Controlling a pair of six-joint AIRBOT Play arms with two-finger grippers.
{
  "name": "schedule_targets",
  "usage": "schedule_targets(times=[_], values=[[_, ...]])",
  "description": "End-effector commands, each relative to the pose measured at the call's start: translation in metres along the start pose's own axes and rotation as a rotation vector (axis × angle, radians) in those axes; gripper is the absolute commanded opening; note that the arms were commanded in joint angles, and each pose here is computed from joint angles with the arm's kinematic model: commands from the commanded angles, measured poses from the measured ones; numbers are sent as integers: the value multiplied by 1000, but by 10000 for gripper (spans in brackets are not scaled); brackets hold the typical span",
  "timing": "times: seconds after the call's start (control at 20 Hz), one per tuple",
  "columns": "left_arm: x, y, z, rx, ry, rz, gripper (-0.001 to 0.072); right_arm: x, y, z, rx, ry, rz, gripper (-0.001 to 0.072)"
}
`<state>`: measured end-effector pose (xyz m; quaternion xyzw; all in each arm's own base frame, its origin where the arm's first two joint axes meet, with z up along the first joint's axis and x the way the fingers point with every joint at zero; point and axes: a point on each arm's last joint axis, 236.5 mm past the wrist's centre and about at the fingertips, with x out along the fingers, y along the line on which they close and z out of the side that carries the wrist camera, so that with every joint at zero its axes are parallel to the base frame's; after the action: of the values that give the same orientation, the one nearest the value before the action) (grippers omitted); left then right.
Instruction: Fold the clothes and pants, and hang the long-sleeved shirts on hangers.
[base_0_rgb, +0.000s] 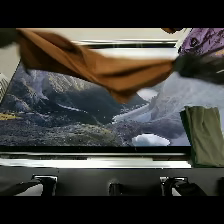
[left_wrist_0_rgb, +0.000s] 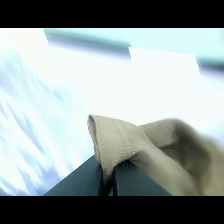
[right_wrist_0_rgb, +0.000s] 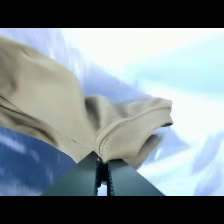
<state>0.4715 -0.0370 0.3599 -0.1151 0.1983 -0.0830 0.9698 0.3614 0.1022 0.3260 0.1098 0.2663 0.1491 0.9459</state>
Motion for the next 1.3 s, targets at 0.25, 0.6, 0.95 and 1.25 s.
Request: schedule_targets(times=[0.25,0.6,0.95,1.25], values=[[-213,0,12,26,-124,215,12,-162,23,48,-71,-270,-57,26],[-115,42,-87,-47,262,274,15,-13,-20,26,35,32,-126,27],[53,107,-328,-229,723,290,16,245,-68,-140,216,608,-95,27],[125,161,-398,-287,732,352,16,351,-87,-200,454,588,-80,28]])
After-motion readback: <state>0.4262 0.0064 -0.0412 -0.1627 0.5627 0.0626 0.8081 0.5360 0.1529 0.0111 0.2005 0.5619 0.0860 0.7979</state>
